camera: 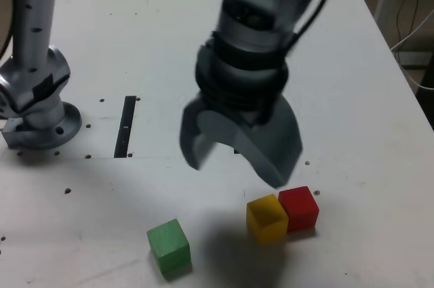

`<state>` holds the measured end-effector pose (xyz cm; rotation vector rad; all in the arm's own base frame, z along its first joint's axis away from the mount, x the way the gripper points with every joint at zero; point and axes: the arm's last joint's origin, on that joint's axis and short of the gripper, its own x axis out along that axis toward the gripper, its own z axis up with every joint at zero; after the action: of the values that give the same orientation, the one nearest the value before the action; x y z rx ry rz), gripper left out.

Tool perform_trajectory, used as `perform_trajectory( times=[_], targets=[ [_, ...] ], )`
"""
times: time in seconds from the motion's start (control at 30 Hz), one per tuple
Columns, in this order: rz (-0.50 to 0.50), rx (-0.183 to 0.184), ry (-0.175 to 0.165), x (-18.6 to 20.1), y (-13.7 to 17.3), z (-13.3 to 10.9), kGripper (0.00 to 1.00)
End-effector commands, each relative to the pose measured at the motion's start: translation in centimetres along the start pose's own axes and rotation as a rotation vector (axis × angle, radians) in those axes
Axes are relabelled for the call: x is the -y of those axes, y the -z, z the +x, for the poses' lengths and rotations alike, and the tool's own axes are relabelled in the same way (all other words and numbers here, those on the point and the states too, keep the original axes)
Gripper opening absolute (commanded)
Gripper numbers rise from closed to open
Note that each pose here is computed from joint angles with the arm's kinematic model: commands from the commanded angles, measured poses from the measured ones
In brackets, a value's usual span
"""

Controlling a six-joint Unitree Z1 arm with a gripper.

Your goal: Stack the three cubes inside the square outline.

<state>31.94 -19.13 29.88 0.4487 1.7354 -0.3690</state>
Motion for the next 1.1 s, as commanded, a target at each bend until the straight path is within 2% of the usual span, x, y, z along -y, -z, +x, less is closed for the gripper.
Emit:
perform_trajectory(
  times=[0.0,0.5,0.77,0.93,1.07],
  targets=[
    [0.019,-0.003,-0.005,0.1,-0.7,0.2,0.99],
    [0.112,0.035,-0.042,-0.1,-5.7,1.4,1.0],
    [0.115,0.012,-0.061,-2.2,-6.7,2.4,0.99],
    [0.142,0.008,-0.074,-3.0,-6.7,2.4,0.99],
    [0.183,-0.009,-0.091,-3.2,-6.5,2.5,0.99]
  ],
)
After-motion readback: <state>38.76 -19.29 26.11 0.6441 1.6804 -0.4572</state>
